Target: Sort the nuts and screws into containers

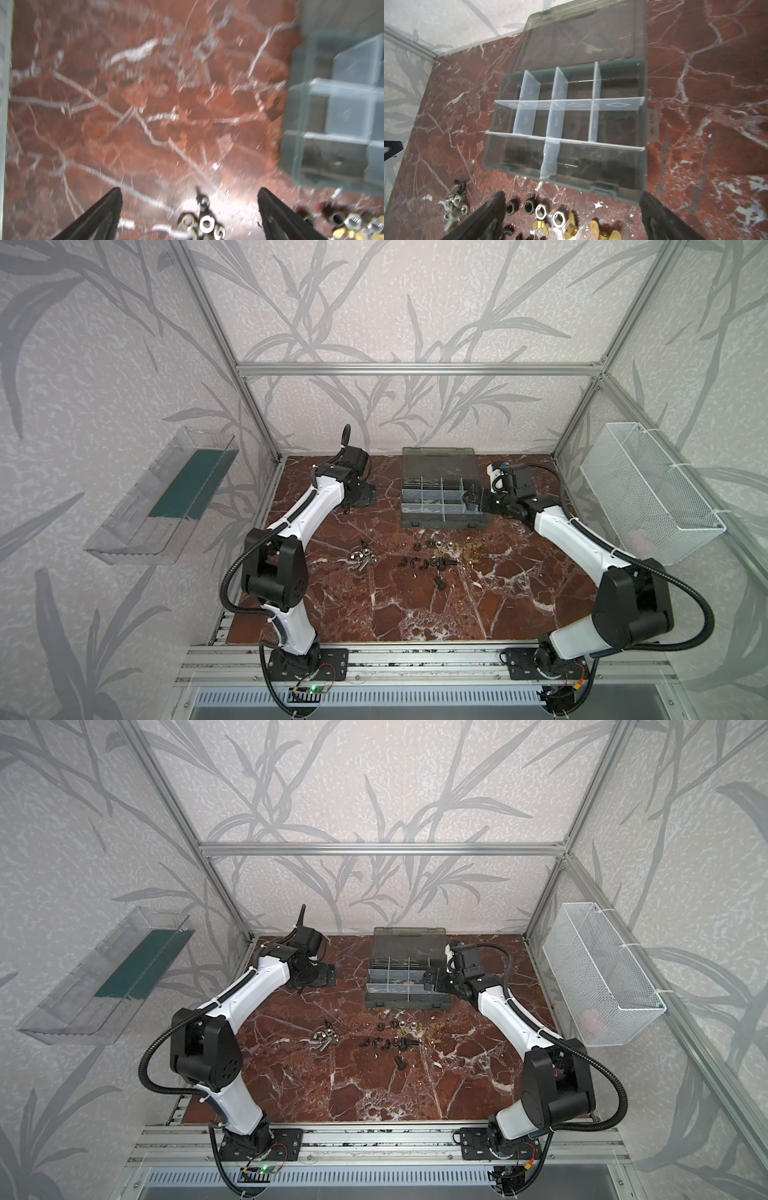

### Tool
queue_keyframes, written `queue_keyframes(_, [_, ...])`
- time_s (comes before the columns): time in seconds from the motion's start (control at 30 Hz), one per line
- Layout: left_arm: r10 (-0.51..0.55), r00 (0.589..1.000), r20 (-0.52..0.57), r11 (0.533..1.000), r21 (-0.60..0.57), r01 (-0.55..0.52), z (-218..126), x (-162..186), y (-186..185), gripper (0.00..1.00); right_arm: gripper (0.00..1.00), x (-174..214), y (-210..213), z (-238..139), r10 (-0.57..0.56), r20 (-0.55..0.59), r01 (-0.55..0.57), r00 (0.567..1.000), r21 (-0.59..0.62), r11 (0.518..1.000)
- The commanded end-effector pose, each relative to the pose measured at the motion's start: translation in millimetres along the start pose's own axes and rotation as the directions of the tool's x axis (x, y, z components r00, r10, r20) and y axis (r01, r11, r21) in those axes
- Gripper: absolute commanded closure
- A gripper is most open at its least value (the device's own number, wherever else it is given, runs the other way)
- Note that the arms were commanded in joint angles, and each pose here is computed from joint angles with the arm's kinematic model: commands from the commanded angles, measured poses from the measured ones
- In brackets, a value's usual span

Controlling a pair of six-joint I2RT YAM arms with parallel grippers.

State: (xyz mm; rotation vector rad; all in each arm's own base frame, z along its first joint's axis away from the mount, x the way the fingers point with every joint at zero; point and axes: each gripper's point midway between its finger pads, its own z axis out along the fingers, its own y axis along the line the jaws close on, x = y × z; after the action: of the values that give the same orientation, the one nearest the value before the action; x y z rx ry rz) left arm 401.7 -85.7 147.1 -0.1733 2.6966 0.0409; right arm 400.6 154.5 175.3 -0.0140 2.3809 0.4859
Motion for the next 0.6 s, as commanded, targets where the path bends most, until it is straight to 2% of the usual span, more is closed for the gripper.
queue_keyframes(0.0, [-0.13, 0.991, -0.004, 0.991, 0.026, 0.13, -17.7, 17.4, 8.3, 0.0, 0.01, -2.2, 23.6, -15.8, -0.115, 0.033, 0.114, 0.993, 0.041, 0.993])
queue_keyframes(0.1, [-0.193, 0.979, -0.066, 0.967, 0.158, 0.202, -15.7, 39.1, -6.3, 0.0, 0.01, 13.8, 49.4, -11.8, -0.18, 0.011, 0.18, 0.984, 0.021, 0.983])
queue_keyframes(0.23, [-0.246, 0.964, -0.103, 0.941, 0.212, 0.263, -11.8, 67.9, -16.3, 0.01, 0.01, 32.7, 69.2, -6.6, -0.21, -0.024, 0.209, 0.977, -0.018, 0.978])
queue_keyframes(0.33, [-0.284, 0.951, -0.122, 0.918, 0.252, 0.307, -2.8, 83.5, -19.6, 0.05, 0.01, 43.3, 79.7, -5.9, -0.246, -0.032, 0.245, 0.969, -0.028, 0.969])
queue_keyframes(0.5, [-0.285, 0.951, -0.122, 0.908, 0.282, 0.309, 11.1, 84.4, -24.4, 0.1, 0.01, 52.2, 90.6, -13.9, -0.318, -0.033, 0.318, 0.947, -0.019, 0.948])
queue_keyframes(0.57, [-0.279, 0.951, -0.134, 0.903, 0.3, 0.307, 17.0, 77.5, -27.9, 0.16, 0.01, 55.6, 93.1, -18.1, -0.329, -0.029, 0.329, 0.944, -0.024, 0.944])
